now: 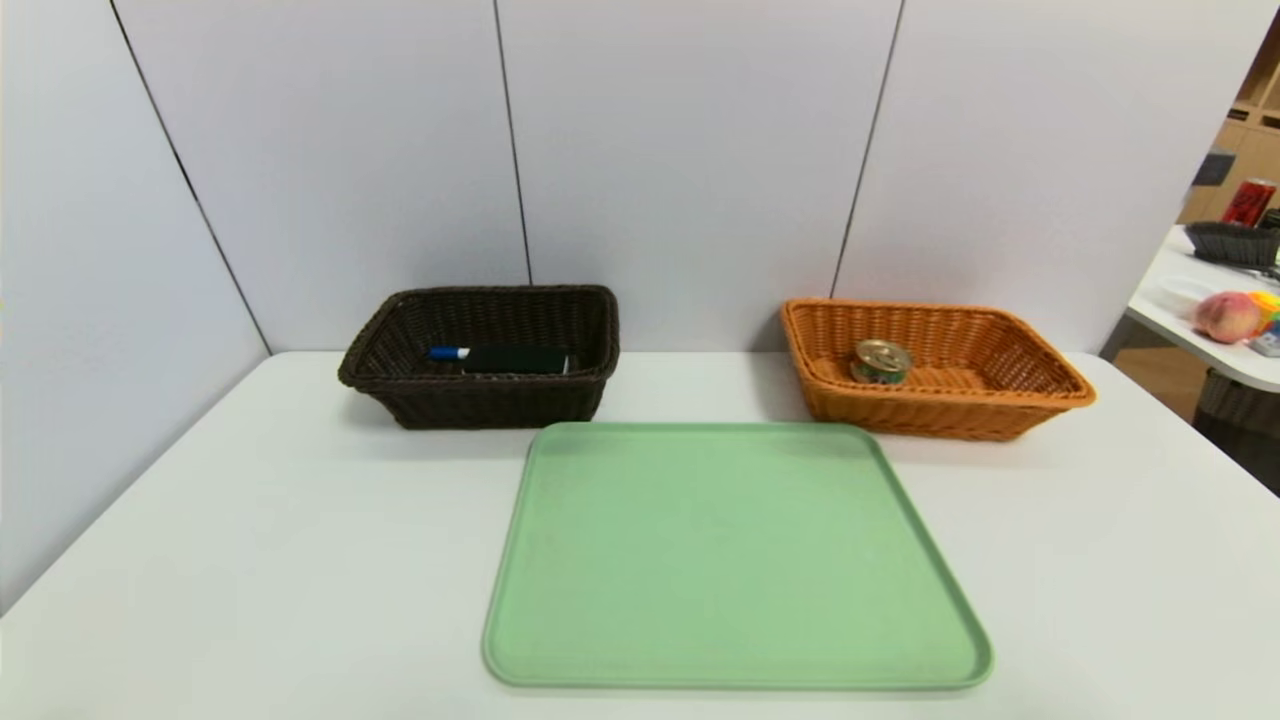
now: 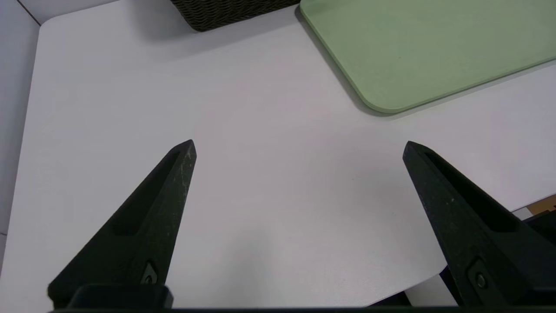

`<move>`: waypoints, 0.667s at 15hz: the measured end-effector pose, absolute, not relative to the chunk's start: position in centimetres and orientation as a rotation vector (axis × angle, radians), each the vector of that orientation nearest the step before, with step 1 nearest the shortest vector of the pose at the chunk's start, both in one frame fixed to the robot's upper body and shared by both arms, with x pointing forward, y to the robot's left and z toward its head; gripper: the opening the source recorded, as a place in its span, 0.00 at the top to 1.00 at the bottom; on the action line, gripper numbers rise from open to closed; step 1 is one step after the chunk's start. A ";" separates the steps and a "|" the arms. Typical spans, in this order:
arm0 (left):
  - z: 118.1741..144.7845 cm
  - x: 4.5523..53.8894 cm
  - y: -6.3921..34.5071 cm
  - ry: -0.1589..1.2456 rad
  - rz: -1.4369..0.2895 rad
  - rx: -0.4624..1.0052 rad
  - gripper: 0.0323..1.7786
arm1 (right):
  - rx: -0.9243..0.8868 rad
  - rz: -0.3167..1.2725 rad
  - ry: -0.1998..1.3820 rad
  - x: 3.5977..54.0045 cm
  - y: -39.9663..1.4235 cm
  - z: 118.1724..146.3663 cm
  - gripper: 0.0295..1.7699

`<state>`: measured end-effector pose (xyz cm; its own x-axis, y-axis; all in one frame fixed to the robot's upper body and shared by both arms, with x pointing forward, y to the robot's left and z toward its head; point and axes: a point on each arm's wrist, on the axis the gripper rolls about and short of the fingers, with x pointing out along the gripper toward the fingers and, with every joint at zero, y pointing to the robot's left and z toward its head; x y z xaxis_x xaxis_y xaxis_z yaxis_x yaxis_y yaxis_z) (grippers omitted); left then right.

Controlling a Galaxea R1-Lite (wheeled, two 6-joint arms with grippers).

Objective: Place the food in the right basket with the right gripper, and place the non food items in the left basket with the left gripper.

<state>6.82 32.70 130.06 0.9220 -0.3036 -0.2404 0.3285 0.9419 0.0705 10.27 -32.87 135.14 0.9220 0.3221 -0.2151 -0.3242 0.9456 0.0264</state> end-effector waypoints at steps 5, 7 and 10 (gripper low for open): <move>129.1 5.4 32.7 0.196 -0.323 0.116 0.05 | -0.021 0.282 0.187 7.6 -32.8 134.2 0.04; 128.3 5.1 32.7 0.210 -0.327 0.114 0.05 | -0.005 0.259 0.195 6.6 -32.7 133.5 0.04; 127.7 4.7 32.7 0.202 -0.328 0.116 0.05 | 0.003 0.281 0.218 5.4 -32.7 132.2 0.04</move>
